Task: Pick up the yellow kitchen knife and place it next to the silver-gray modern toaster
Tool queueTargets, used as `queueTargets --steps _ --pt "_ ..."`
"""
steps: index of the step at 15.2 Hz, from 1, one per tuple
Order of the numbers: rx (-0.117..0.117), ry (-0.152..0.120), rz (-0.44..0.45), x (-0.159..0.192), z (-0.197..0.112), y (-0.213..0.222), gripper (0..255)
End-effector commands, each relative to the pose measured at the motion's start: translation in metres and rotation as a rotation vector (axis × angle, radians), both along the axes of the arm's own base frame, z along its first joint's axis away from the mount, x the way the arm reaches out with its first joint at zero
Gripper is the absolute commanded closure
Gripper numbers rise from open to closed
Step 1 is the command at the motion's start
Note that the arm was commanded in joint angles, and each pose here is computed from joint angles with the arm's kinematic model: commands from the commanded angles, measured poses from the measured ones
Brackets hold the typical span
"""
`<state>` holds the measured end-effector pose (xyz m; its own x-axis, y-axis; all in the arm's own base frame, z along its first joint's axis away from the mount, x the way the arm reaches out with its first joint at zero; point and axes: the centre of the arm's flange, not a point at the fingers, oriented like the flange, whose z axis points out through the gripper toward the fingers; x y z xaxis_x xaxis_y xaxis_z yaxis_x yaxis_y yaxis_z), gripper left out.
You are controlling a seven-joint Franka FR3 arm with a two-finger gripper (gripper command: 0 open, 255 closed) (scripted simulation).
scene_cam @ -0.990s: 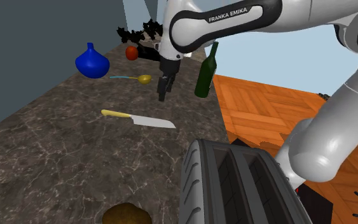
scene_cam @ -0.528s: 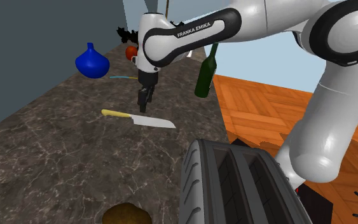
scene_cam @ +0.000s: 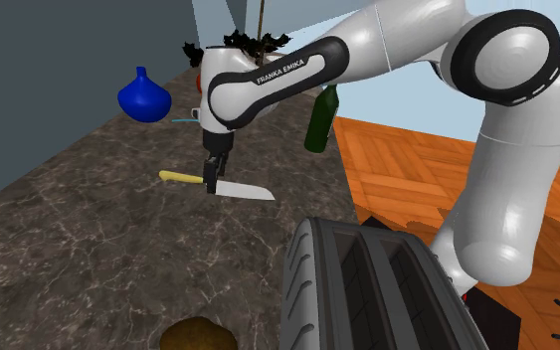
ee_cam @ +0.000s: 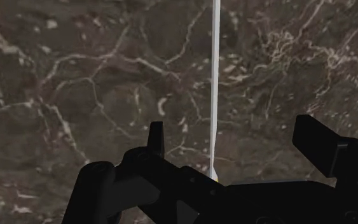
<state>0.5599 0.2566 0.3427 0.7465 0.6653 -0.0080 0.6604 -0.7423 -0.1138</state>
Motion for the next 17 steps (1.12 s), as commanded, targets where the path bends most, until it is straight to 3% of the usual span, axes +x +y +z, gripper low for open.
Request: queueTargets --steps 1,10,11,17 --pt "0.000 0.000 0.000 -0.0013 -0.0110 0.0003 0" --pt "0.000 0.000 0.000 -0.0015 -0.0139 0.0005 0" --pt "0.000 0.000 0.000 -0.0015 -0.0139 0.0005 255" --pt "0.000 0.000 0.000 -0.0016 -0.0139 0.0005 255"
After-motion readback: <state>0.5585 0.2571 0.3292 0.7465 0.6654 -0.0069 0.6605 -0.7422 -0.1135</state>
